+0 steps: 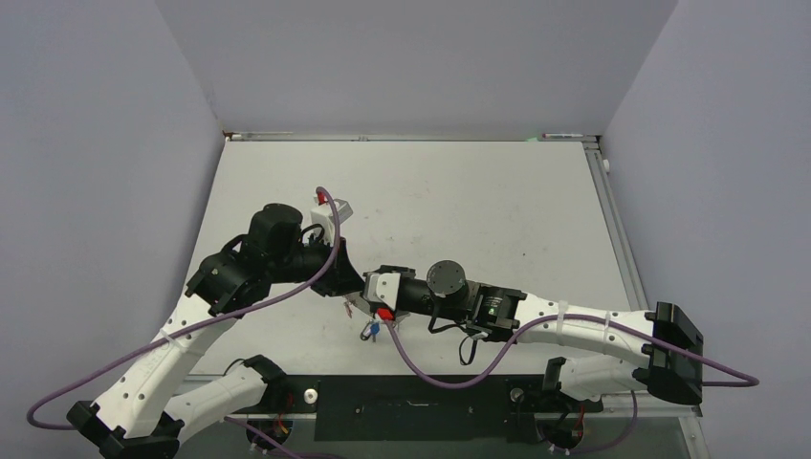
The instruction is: Put the keys on the keyring
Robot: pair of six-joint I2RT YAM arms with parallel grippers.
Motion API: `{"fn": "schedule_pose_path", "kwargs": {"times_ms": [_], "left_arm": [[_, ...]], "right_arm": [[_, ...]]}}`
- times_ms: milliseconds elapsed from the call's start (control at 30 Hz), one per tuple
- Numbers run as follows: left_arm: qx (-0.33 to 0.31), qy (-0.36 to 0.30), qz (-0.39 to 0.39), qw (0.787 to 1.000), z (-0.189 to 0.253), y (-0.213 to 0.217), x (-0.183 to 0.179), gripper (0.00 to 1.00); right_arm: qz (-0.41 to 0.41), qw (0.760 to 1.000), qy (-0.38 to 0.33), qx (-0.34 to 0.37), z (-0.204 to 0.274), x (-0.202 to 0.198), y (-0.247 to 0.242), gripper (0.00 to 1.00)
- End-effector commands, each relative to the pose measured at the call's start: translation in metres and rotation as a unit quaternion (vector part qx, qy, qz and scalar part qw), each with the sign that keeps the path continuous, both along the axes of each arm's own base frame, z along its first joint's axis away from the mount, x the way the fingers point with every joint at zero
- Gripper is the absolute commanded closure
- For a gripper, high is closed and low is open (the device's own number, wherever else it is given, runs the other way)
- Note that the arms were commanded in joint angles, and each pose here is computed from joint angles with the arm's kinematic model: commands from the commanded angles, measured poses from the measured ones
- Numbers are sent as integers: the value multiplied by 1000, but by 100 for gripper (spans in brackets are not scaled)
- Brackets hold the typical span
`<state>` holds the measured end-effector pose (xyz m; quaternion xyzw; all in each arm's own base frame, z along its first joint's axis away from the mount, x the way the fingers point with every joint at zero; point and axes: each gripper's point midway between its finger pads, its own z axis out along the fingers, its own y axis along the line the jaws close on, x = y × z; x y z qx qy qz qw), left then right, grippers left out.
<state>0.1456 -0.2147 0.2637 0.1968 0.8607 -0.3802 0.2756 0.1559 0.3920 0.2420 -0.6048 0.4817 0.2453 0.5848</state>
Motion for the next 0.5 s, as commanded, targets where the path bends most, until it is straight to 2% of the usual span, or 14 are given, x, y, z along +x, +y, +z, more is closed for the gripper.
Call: {"fn": "schedule_pose_path", "kwargs": {"times_ms": [0,333,467], "left_arm": [[-31,-23,-6,999,22,-8,3,100],[-31,-18,-6,999,19,-9,3,100],[-32,-19,-6,999,20,-10,3,100]], "right_arm": [[-8,998,-21,56,39,6,6,63],[-12,998,-20,61,41,7,6,65],[-11,998,-18,53,37,8,7,76]]}}
